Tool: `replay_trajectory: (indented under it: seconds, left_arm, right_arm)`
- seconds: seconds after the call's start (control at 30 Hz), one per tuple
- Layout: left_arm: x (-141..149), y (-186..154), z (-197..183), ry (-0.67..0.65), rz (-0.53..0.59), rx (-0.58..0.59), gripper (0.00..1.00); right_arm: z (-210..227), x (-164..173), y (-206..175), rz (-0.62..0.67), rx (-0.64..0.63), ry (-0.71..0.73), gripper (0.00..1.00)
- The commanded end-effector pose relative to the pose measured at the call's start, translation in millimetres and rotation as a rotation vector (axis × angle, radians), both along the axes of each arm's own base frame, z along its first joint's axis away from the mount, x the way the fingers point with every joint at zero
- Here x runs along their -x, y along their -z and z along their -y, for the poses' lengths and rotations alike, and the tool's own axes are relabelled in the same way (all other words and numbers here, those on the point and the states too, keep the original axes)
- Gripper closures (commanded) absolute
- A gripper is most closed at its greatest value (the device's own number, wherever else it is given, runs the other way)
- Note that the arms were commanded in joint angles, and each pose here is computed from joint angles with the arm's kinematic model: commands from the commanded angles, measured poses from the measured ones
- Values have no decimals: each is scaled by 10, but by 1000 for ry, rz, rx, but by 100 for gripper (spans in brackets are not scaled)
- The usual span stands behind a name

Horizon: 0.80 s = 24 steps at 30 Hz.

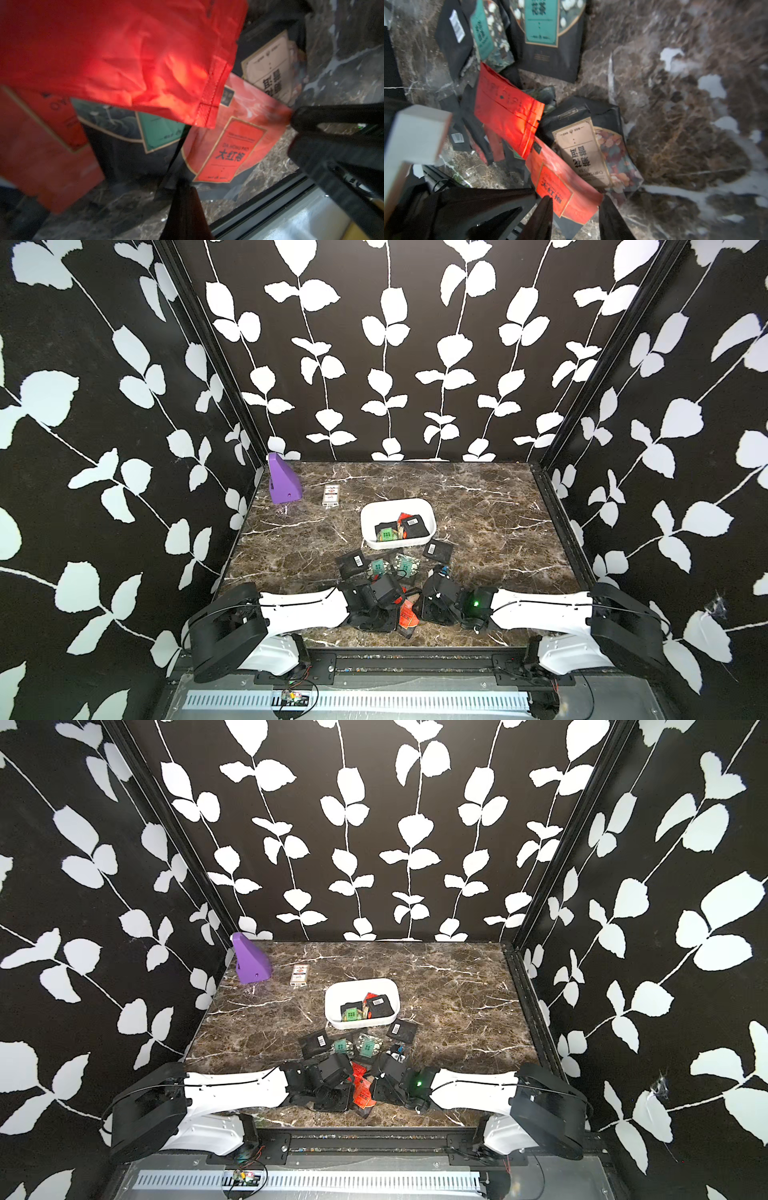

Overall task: Put the tea bags into the storage box
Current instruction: Pick up the tea bag from the center of the board.

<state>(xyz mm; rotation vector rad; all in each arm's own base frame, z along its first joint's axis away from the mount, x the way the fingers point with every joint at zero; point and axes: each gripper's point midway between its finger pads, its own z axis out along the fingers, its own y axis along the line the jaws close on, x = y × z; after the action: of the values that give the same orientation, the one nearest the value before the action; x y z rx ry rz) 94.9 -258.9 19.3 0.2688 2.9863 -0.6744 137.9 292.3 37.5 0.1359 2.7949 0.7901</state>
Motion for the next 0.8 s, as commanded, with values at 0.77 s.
replay_trajectory:
  seconds: [0.77]
  left_arm:
    - [42, 98, -79, 1, -11, -33, 100]
  right_arm:
    - [-14, 33, 170, -23, 14, -4, 85]
